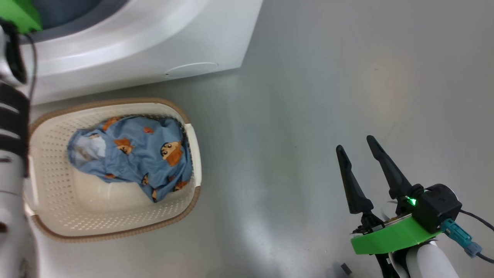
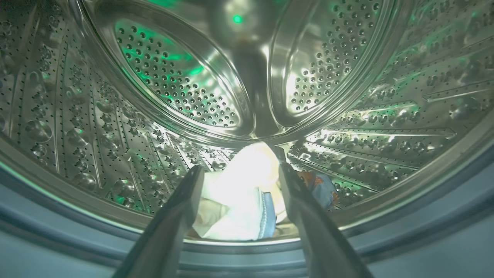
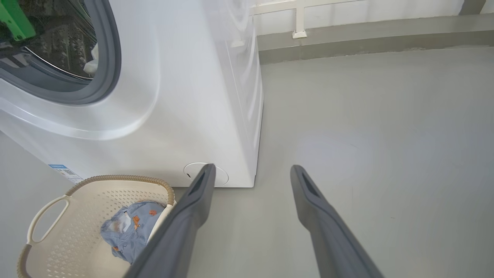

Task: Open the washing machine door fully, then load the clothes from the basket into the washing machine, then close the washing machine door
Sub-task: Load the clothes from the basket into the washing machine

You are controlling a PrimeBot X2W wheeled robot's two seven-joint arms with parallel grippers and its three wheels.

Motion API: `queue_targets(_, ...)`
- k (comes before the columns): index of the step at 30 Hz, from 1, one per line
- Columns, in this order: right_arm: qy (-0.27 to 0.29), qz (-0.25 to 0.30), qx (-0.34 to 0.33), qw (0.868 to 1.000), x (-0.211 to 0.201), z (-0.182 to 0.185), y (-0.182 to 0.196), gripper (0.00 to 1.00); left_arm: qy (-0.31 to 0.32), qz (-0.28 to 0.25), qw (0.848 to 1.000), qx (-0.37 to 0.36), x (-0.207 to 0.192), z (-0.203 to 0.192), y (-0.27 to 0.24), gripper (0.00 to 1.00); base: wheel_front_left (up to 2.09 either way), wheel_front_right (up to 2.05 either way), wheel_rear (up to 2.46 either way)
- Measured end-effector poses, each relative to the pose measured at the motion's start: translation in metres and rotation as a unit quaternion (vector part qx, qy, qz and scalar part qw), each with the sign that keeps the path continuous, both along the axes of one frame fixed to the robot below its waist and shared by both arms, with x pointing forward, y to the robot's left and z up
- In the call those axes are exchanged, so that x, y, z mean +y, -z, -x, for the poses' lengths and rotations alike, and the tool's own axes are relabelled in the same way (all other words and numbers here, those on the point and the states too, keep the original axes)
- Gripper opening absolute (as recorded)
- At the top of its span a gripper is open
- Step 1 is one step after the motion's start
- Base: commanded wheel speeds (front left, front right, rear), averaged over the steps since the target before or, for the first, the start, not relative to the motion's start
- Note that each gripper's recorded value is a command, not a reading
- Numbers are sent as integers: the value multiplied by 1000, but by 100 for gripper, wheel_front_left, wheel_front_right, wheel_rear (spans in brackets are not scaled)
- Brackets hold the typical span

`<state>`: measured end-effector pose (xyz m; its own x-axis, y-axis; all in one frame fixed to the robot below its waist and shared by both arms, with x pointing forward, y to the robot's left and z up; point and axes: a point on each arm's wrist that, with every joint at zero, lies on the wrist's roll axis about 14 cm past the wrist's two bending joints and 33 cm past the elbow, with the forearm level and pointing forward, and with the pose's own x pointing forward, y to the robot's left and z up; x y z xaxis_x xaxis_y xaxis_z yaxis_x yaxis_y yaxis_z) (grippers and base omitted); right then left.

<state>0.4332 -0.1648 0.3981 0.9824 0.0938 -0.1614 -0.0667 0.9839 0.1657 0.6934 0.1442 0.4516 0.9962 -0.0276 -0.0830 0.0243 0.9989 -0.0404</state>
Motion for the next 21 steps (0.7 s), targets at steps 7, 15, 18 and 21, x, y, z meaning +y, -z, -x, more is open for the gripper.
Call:
queue_targets(7, -6, -5, -9, 1000, 5, -5, -5, 100, 1, 5, 1000, -12, 1, 16, -6, 100, 0, 0, 0)
queue_targets(15, -13, -5, -30, 999, 9, -8, -19, 100, 13, 25, 1000, -13, -2, 52, -1, 100, 0, 0, 0)
queue_targets(18, -15, -6, -40, 999, 11, -9, -26, 100, 12, 33, 999, -10, 0, 70, 2, 100, 0, 0, 0)
queue_targets(21, -15, -7, -51, 999, 12, -8, -35, 100, 14, 37, 999, -7, 1, 90, 5, 100, 0, 0, 0)
